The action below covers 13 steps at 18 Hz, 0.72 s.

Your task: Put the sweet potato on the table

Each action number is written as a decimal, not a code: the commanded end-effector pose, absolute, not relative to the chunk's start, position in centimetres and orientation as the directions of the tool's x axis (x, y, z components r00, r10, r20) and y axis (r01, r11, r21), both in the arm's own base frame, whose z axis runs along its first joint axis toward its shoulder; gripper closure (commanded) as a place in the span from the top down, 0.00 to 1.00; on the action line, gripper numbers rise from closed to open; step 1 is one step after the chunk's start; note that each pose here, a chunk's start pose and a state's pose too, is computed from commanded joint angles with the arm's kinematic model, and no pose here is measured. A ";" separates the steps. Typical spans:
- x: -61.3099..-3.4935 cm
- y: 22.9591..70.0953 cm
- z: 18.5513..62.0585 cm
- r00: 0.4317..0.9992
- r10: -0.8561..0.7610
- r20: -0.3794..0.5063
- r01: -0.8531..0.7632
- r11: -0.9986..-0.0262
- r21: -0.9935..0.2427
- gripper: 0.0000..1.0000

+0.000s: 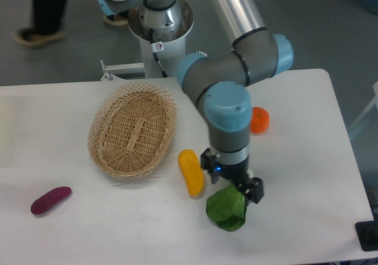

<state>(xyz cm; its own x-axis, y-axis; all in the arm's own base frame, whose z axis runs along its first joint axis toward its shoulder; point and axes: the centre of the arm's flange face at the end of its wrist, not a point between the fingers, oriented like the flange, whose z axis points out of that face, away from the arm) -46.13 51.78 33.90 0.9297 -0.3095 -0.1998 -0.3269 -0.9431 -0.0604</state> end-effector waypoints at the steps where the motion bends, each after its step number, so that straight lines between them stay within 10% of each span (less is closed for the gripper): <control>1: -46.7 51.2 33.9 0.928 -0.316 -0.197 -0.332 -0.942 -0.055 1.00; 13: -49.3 47.9 32.4 0.914 -0.367 -0.175 -0.376 -0.926 -0.020 1.00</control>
<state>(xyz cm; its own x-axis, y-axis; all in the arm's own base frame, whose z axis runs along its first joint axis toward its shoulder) -49.29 47.93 32.41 0.9136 -0.3670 -0.1748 -0.3761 -0.9264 -0.0204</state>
